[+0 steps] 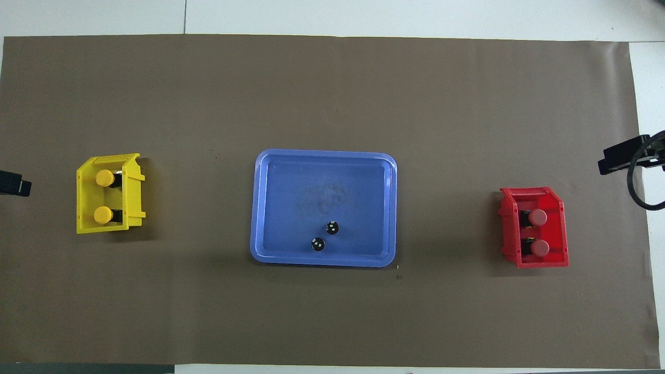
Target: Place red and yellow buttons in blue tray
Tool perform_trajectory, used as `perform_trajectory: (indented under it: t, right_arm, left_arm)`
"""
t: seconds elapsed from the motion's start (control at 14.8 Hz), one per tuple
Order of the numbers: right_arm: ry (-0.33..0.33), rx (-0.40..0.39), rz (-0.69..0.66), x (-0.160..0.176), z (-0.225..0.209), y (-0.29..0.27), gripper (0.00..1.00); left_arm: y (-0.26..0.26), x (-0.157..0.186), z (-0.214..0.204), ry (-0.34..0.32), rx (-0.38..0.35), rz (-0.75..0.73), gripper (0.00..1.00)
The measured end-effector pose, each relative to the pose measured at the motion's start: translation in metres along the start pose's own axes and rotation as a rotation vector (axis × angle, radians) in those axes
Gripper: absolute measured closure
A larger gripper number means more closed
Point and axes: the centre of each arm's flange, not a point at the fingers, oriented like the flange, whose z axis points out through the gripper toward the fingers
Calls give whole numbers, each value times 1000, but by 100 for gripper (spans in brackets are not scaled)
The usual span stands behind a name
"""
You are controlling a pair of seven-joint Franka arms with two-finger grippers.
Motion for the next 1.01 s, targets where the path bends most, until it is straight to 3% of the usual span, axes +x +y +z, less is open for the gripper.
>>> perform_trajectory:
  t: [0.34,0.4,0.47,1.01]
  right_arm:
    - [56,-4,-6,9,18,-1,3]
    - [67,-5,-7,10,31,-1,14]
    - [70,-2,-7,9,45,-1,18]
    - [28,30,-5,4,174,-8,24]
  left_arm:
    - [0,0,3,-3,-1,0,0]
    - [0,1,3,-3,0,0,0]
    - [0,1,3,-3,0,0,0]
    - [0,4,34,-2,-1,1,0]
